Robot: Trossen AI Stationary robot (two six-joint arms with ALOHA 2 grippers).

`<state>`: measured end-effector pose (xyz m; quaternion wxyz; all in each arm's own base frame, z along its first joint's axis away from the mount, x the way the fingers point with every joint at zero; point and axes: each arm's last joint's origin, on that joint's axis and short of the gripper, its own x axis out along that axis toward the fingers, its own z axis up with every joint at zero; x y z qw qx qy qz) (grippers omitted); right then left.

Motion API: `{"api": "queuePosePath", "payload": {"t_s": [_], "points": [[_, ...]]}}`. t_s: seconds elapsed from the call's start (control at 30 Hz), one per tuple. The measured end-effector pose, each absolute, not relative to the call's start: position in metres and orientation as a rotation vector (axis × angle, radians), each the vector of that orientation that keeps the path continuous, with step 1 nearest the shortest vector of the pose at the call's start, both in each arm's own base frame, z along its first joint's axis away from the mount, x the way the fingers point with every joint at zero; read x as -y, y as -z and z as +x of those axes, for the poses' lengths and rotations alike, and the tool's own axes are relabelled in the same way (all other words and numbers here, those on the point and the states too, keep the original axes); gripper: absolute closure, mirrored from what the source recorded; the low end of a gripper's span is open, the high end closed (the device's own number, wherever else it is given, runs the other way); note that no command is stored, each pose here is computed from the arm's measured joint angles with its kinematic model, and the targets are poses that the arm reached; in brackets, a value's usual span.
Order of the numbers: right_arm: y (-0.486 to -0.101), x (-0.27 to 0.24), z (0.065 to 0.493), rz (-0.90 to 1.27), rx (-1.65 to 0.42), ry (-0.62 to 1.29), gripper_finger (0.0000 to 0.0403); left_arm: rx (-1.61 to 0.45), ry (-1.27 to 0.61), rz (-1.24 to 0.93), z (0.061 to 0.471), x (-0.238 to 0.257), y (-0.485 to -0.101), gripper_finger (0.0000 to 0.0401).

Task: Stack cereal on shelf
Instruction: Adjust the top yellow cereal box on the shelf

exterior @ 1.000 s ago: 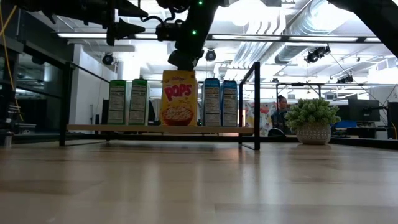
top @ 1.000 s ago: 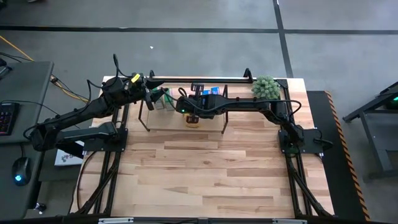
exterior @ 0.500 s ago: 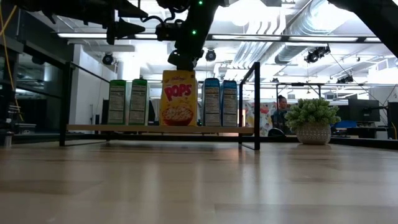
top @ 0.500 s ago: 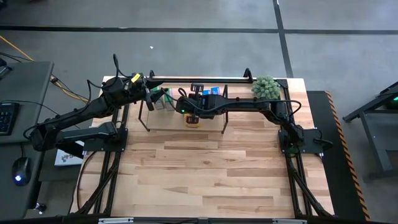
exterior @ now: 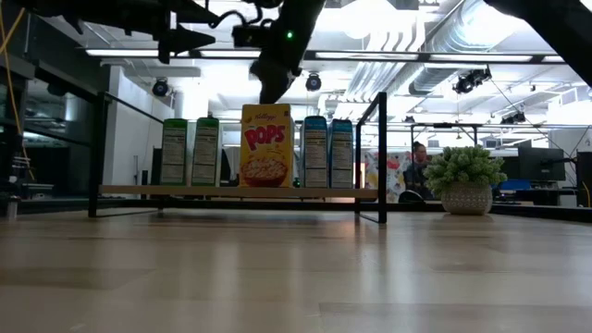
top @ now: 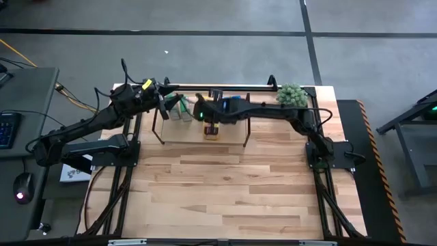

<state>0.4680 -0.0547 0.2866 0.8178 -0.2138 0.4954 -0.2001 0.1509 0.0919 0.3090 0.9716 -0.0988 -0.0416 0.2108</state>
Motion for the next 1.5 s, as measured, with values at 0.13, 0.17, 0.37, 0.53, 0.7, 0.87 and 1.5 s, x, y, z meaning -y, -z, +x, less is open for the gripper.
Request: {"api": "queuePosePath", "payload": {"t_s": [0.13,0.17,0.37,0.53,0.7,0.87,1.5], "points": [[-0.310,0.093,0.460,-0.250,-1.017,0.337,0.0304,0.093,-0.457,-0.206,0.150,-0.093,-0.309,0.0165],[-0.315,0.107,0.457,-0.184,-0.999,0.313,0.0304,0.094,-0.456,-0.213,0.150,-0.093,-0.309,0.0165],[-0.323,0.189,0.429,0.131,-0.898,0.156,0.0304,0.082,-0.430,-0.296,0.149,-0.091,-0.308,0.0165],[-0.316,0.240,0.410,0.333,-0.833,0.150,0.0304,0.076,-0.333,-0.388,0.148,-0.087,-0.308,0.0165],[-0.287,0.262,0.414,0.433,-0.839,0.115,0.0304,0.082,-0.273,-0.476,0.148,-0.085,-0.308,0.0165],[-0.263,0.266,0.422,0.454,-0.874,0.075,0.0304,0.087,-0.269,-0.519,0.149,-0.085,-0.308,0.0165],[-0.221,0.279,0.434,0.409,-0.927,0.135,0.0304,0.090,-0.298,-0.513,0.149,-0.086,-0.308,0.0165]]}}
